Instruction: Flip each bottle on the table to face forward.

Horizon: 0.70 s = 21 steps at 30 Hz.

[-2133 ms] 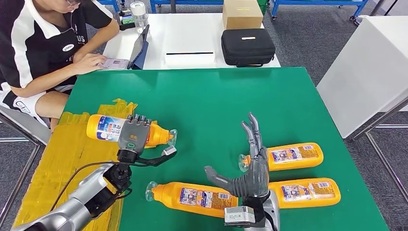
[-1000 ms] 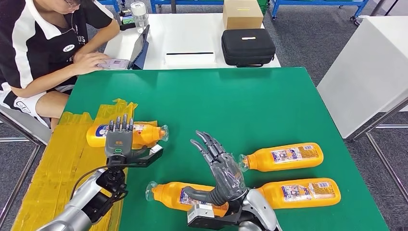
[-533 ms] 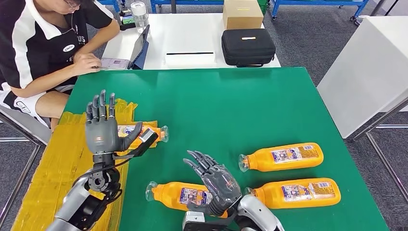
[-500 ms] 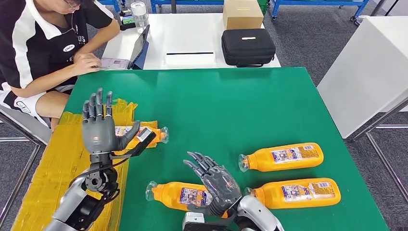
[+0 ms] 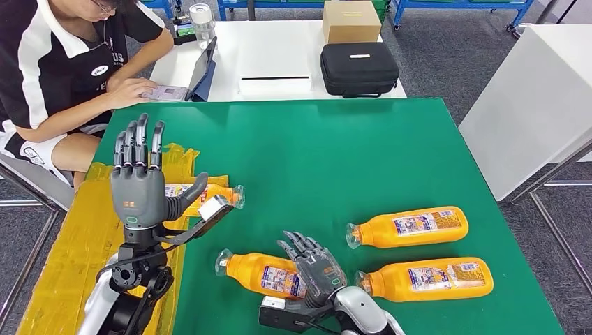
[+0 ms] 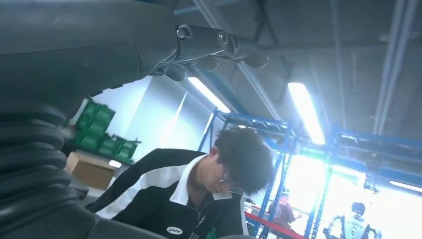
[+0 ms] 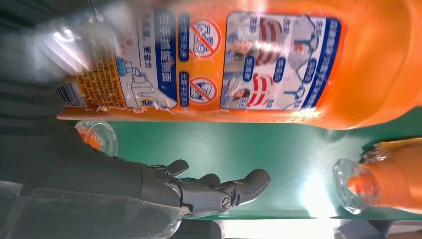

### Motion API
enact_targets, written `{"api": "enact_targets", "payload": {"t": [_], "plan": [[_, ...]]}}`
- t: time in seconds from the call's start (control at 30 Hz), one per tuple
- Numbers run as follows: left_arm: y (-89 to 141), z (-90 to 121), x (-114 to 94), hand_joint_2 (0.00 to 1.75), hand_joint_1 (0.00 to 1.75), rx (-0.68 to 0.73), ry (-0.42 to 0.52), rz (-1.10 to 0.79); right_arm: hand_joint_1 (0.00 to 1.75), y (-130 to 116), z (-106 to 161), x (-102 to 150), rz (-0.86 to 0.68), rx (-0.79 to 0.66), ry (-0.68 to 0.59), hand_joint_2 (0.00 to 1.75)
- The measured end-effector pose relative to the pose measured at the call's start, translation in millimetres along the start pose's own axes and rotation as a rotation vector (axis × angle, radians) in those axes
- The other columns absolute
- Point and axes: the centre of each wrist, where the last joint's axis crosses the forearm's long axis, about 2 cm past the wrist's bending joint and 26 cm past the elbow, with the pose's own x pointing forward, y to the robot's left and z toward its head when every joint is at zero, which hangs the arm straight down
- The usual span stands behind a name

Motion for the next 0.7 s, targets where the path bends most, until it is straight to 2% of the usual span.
{"api": "enact_targets", "payload": {"t": [0.2, 0.23, 0.33, 0.37, 0.7], "plan": [[6.9, -5.0, 7.5, 1.75, 0.00, 0.034, 0.003, 0.036, 0.00, 5.1, -11.3, -1.7, 0.023, 0.046, 0.070, 1.75], [7.6, -5.9, 8.9, 1.75, 0.00, 0.038, 0.007, 0.039, 0.21, 6.6, -13.5, -2.0, 0.022, 0.057, 0.080, 1.75], [8.7, -7.7, 12.0, 1.75, 0.00, 0.045, 0.027, 0.047, 1.29, 9.9, -19.6, -4.1, 0.017, 0.081, 0.101, 1.75], [8.8, -8.1, 12.9, 1.75, 0.00, 0.047, 0.032, 0.050, 1.45, 10.4, -21.5, -5.0, 0.017, 0.086, 0.108, 1.75], [9.1, -8.6, 17.5, 1.75, 0.00, 0.047, 0.063, 0.064, 1.45, 10.8, -30.9, -9.0, 0.016, 0.103, 0.133, 1.75]]}}
